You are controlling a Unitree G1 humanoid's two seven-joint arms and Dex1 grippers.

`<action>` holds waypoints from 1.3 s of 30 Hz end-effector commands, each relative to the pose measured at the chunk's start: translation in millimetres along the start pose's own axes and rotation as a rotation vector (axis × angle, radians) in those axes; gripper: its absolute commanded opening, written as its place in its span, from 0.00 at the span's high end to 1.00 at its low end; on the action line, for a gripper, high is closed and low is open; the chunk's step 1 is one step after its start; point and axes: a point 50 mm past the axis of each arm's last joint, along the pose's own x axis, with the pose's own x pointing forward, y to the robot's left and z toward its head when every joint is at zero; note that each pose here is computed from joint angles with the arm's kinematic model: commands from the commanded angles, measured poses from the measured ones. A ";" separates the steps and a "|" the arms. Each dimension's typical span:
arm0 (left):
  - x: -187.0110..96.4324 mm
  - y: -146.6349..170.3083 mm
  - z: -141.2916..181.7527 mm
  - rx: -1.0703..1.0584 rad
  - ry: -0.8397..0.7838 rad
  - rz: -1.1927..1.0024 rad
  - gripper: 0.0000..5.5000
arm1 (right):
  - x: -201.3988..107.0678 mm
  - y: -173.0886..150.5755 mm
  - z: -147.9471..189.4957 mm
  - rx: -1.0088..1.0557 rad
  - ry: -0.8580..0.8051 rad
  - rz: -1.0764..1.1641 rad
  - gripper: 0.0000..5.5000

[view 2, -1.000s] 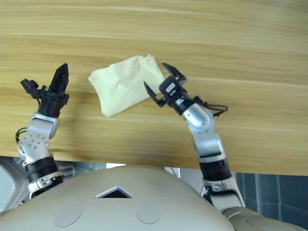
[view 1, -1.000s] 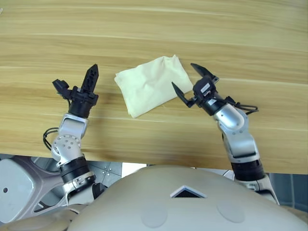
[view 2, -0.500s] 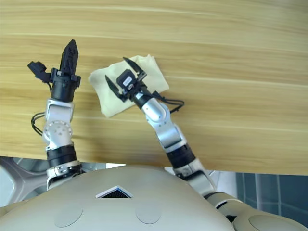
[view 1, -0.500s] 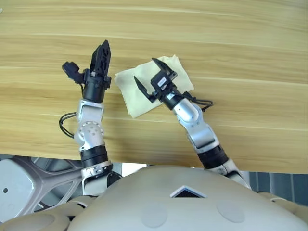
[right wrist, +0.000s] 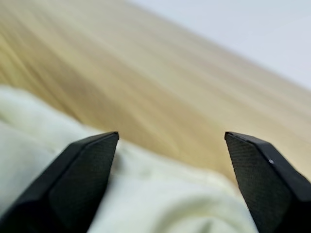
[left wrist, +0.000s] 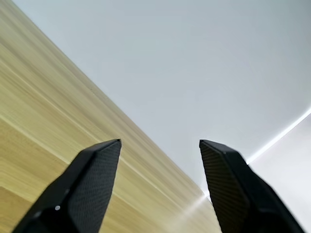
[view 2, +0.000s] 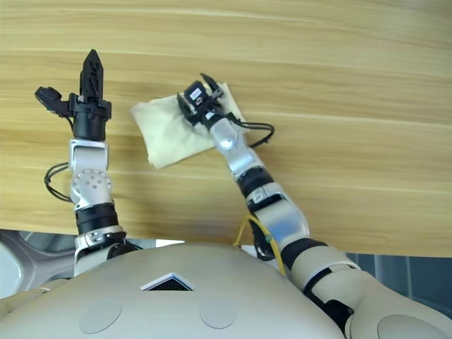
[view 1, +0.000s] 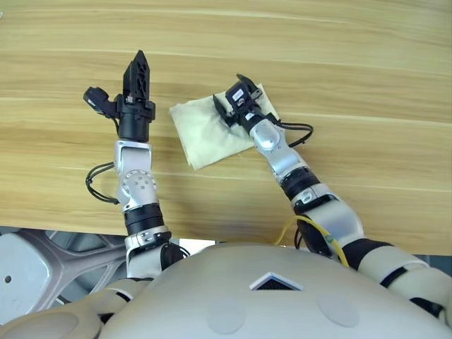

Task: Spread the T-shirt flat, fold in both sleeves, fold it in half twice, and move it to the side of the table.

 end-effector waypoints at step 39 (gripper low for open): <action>-58.6 21.5 27.1 -0.014 -0.166 0.186 0.46 | -85.3 -123.8 47.4 -0.002 -0.114 -0.495 0.27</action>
